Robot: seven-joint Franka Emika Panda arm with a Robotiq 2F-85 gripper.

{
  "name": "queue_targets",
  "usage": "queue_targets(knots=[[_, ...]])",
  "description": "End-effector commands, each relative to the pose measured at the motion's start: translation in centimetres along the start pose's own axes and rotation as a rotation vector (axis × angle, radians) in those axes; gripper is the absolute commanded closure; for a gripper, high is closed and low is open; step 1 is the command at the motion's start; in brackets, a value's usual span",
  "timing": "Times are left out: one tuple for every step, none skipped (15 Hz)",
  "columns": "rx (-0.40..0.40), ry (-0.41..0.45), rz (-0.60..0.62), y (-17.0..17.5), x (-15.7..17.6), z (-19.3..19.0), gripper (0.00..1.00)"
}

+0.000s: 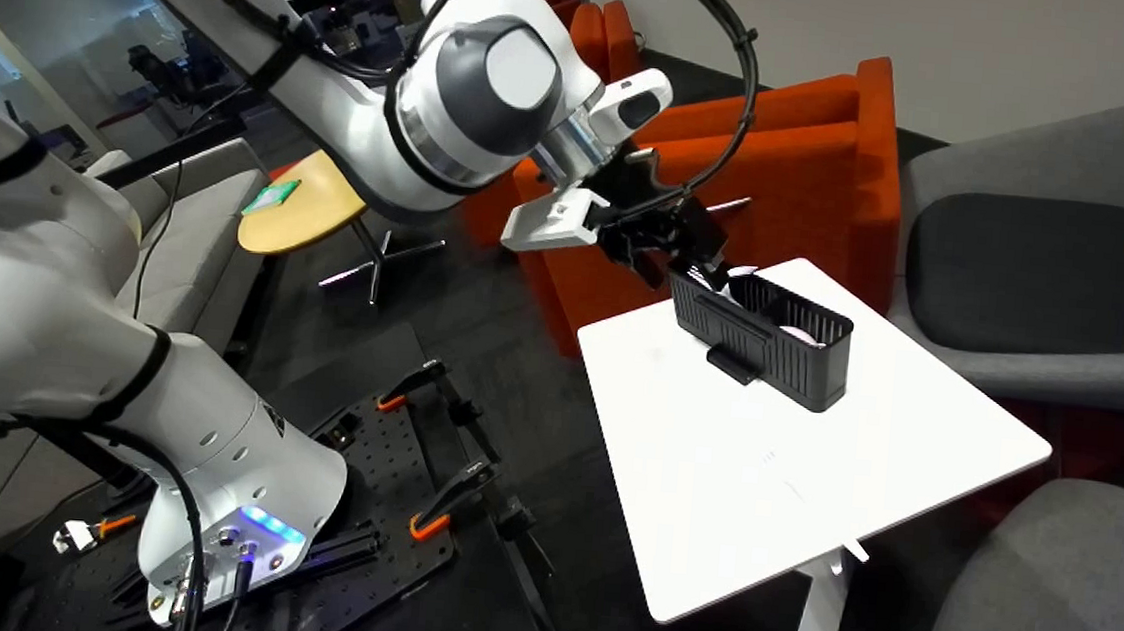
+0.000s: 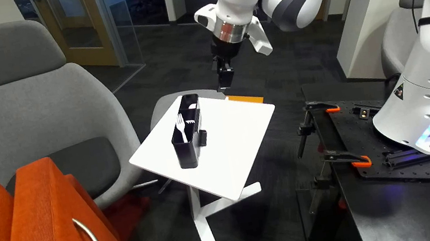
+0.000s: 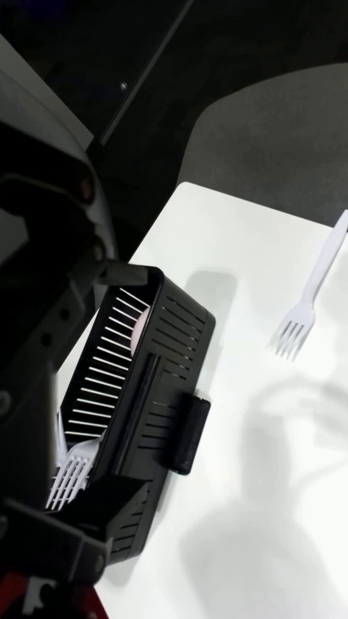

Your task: Remove a fork from the rack and put it on the table

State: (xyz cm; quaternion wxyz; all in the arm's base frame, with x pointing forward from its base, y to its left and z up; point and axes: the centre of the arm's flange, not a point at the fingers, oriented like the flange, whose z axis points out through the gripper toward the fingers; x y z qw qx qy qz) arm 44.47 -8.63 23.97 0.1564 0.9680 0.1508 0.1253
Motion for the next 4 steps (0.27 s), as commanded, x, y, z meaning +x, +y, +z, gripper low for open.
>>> queue_targets(knots=[[0.102,-0.008,-0.001,1.75,0.29,-3.81,0.0],[0.12,-0.016,-0.001,1.74,0.31,-3.76,0.0],[0.138,-0.016,-0.004,1.63,0.41,-3.91,0.0],[0.153,-0.014,-0.002,1.6,0.57,-4.01,0.0]])
